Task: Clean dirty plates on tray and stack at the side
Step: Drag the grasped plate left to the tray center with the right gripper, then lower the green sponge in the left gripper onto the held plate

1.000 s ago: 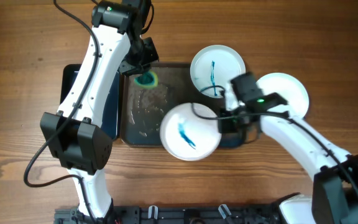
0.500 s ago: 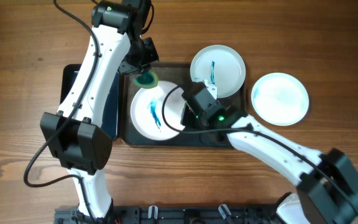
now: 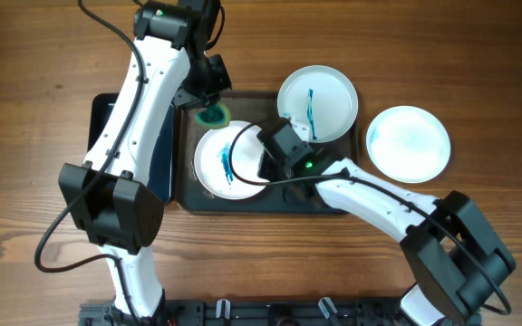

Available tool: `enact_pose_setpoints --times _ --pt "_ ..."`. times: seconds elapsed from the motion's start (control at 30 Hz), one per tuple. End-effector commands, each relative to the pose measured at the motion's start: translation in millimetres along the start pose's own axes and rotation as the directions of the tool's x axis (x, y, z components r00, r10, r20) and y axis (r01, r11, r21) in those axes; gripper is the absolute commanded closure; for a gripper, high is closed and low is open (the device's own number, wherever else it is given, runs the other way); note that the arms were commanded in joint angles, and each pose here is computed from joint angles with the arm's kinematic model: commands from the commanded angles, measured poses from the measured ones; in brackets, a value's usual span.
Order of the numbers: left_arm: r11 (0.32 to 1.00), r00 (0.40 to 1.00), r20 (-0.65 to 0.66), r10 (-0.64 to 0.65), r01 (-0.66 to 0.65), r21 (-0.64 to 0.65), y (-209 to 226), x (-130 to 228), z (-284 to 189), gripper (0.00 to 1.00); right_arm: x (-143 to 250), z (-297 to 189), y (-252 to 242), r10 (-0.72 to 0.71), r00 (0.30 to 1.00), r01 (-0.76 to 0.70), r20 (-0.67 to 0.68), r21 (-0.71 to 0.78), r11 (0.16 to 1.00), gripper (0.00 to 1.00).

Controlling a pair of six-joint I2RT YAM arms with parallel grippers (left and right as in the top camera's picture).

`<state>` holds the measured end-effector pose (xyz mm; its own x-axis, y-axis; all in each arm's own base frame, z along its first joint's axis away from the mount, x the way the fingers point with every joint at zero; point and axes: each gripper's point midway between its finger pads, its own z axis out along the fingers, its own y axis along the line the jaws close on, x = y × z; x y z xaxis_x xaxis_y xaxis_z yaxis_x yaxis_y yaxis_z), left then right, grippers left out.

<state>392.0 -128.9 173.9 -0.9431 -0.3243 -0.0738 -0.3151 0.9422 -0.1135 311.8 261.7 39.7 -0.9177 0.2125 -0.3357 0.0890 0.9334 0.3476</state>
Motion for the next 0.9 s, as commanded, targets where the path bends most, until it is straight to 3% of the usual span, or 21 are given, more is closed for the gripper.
enact_pose_setpoints --times 0.0,0.17,0.37,0.67,0.73,0.8,0.87 --pt "1.0 1.0 0.024 -0.01 0.01 -0.004 2 -2 -7 0.96 -21 -5 12 -0.146 0.989 0.145 -0.019 -0.057 0.988 0.58" --pt "1.0 1.0 0.025 -0.011 0.011 -0.003 2 -3 -7 0.96 -23 12 10 -0.191 0.974 0.177 -0.123 -0.111 0.978 0.6" --pt "1.0 0.999 0.03 -0.012 0.012 0.0 2 -4 -7 0.96 -9 31 4 -0.129 0.967 0.098 -0.221 -0.146 0.984 0.73" --pt "1.0 0.999 0.03 -0.012 0.012 0.001 1 -4 -7 0.96 -10 32 3 -0.134 0.967 0.103 -0.218 -0.147 0.984 0.72" --pt "1.0 1.0 0.028 -0.012 0.012 -0.001 2 -4 -6 0.96 -11 32 3 -0.129 0.968 0.098 -0.217 -0.146 0.984 0.79" --pt "1.0 1.0 0.018 -0.012 0.013 -0.008 3 -2 -3 0.96 -12 32 3 -0.101 0.971 0.073 -0.216 -0.135 0.988 0.93" --pt "1.0 1.0 0.001 -0.014 0.014 -0.02 6 1 3 0.96 -13 33 1 -0.079 0.974 0.054 -0.213 -0.12 0.991 0.96"
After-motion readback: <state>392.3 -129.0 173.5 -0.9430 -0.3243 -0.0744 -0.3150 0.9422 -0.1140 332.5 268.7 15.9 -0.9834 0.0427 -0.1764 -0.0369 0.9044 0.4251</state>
